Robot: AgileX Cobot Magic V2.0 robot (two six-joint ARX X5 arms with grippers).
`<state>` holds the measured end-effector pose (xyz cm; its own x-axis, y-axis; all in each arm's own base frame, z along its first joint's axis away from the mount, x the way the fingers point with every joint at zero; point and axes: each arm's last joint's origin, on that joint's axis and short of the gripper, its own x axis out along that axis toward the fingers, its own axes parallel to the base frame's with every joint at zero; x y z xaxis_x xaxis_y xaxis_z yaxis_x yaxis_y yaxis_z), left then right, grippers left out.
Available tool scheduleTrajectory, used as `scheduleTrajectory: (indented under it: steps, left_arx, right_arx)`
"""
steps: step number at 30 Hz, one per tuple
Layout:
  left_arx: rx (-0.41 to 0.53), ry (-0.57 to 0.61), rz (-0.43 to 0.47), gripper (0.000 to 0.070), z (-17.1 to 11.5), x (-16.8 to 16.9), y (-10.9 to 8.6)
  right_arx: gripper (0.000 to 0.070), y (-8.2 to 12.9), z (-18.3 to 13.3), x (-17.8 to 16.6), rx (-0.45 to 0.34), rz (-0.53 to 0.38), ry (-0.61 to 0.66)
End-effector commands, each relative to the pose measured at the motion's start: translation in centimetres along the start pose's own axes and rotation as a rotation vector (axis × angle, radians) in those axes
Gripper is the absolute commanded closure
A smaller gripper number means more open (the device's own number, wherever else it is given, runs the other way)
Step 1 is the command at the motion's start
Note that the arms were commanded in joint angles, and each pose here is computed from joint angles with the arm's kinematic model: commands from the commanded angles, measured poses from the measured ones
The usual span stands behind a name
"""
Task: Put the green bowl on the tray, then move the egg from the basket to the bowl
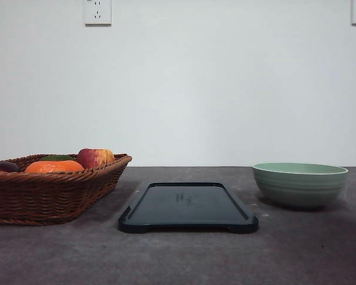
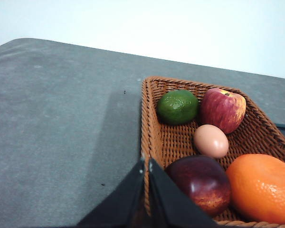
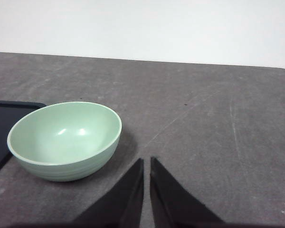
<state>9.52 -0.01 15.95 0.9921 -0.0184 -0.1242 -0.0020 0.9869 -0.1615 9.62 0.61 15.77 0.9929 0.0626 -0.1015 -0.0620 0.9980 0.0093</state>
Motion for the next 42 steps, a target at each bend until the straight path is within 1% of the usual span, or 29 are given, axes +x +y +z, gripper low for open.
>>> scheduleTrajectory:
  steps: [1,3,5,7,9,14,16,17,20,24,26,30,32,35,38,42]
  left_arx:
    - [-0.027,0.003,0.003,0.07,-0.5,0.2,0.1]
    - [-0.051,0.0,0.002,0.07,-0.4,0.2,0.1]
    - [-0.1,-0.001,0.001,0.07,-0.4,0.2,0.1]
    - [-0.174,-0.001,0.001,0.07,-0.4,0.2,0.1]
    - [-0.293,-0.001,0.001,0.07,-0.4,0.2,0.1]
    - [-0.644,-0.001,0.001,0.07,-0.4,0.2,0.1]
    - [-0.751,0.0,-0.001,0.07,-0.4,0.2,0.1]
    - [-0.783,0.002,-0.005,0.07,-0.4,0.2,0.1]
    - [-0.777,0.001,-0.005,0.07,-0.4,0.2,0.1]
    - [-0.676,-0.014,0.004,0.07,-0.2,0.1,0.1]
    - [-0.633,-0.029,-0.001,0.07,0.1,0.1,0.0]
    - [-0.51,-0.122,-0.041,0.07,1.0,0.0,-0.1]
    - [-0.47,-0.189,-0.066,0.07,1.7,-0.1,-0.2]
    - [-0.466,-0.258,-0.095,0.07,2.7,-0.4,-0.4]
    - [-0.456,-0.279,-0.103,0.07,3.6,-0.8,-0.6]
    - [-0.4,-0.278,-0.094,0.07,5.2,-1.4,-0.8]
  right_arx:
    - [0.0684,0.0,0.0,0.0,0.017,-0.002,-0.007]
    - [0.0684,0.0,0.0,0.0,0.017,-0.001,-0.006]
    - [0.0684,0.0,-0.1,0.0,0.021,0.004,-0.005]
    - [0.0684,0.0,-0.1,0.0,0.065,0.008,-0.005]
    - [0.0685,0.0,0.0,0.0,0.145,0.007,-0.005]
    - [0.0686,0.0,0.0,0.0,0.414,-0.001,-0.006]
    - [0.0686,0.0,-0.1,0.0,0.487,0.002,-0.005]
    - [0.0686,0.0,-0.1,0.0,0.511,0.002,-0.005]
    - [0.0687,0.0,0.0,0.0,0.527,0.002,-0.007]
    - [0.0691,0.0,0.1,0.0,0.52,0.005,-0.017]
    - [0.0691,0.0,0.3,0.0,0.496,0.014,-0.036]
    - [0.0691,0.0,1.1,0.0,0.442,0.037,-0.108]
    - [0.0692,0.1,1.5,-0.1,0.43,0.049,-0.15]
    - [0.0693,0.1,2.5,-0.4,0.415,0.068,-0.18]
    - [0.0693,0.1,3.7,-0.9,0.4,0.073,-0.21]
    - [0.0693,0.1,5.5,-1.5,0.356,0.07,-0.226]
